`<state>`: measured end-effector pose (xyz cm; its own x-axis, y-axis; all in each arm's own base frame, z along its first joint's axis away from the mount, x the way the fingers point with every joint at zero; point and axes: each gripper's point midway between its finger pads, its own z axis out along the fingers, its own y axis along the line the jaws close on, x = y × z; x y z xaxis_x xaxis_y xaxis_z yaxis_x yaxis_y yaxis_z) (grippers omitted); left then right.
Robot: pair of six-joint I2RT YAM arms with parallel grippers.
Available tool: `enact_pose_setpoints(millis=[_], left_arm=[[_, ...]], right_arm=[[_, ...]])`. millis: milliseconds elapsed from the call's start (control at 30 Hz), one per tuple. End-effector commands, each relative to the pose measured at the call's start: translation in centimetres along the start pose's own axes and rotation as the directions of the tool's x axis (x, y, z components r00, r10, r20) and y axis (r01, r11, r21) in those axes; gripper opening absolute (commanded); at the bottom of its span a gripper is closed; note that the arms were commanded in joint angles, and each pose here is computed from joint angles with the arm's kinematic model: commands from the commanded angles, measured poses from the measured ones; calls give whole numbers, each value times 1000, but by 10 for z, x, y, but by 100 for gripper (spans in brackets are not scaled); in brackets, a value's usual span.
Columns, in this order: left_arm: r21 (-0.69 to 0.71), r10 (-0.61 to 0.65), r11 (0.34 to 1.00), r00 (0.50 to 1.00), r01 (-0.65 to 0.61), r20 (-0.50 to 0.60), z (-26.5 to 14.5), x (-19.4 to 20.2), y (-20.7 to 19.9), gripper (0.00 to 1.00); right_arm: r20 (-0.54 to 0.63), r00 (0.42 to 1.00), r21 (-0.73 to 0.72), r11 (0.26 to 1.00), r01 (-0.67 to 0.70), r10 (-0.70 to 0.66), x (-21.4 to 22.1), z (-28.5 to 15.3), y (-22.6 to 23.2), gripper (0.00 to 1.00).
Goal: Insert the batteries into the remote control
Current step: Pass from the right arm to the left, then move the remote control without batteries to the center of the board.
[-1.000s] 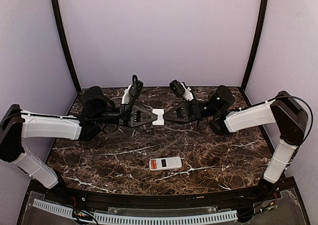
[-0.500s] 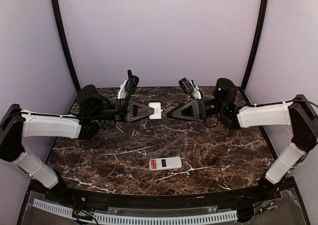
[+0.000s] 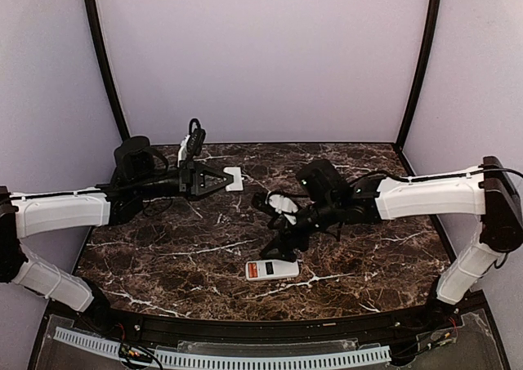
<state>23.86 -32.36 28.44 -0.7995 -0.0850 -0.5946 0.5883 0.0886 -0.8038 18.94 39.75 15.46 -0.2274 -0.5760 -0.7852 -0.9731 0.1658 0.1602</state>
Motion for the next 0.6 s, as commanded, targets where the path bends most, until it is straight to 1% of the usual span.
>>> enact_pose_setpoints(millis=[0,33,67,133,233,300,433,567], left_arm=[[-179,-40,983,999,41,13,-18,7,35,0],[-238,-58,969,998,60,17,-23,9,45,0],[-259,-37,965,999,39,12,-25,9,48,0],[-308,-49,950,999,49,9,-31,13,58,0],[-315,-77,946,997,72,-4,-35,20,67,0],[-309,-91,948,995,77,-34,-34,28,71,0],[-274,-124,957,988,93,-95,-31,42,73,0],[-283,-168,952,975,121,-146,-30,56,80,0]], right_arm=[[-279,950,73,983,167,-140,60,18,-12,95],[-293,945,63,983,172,-146,65,21,-11,96],[-303,941,50,984,172,-149,68,23,-11,96],[-338,928,24,985,172,-154,79,30,-10,96],[-412,898,15,984,179,-157,103,40,-14,97],[-452,879,16,984,178,-152,116,45,-17,97],[-474,867,5,984,177,-153,127,50,-19,97],[-477,866,9,984,176,-150,131,54,-22,95]])
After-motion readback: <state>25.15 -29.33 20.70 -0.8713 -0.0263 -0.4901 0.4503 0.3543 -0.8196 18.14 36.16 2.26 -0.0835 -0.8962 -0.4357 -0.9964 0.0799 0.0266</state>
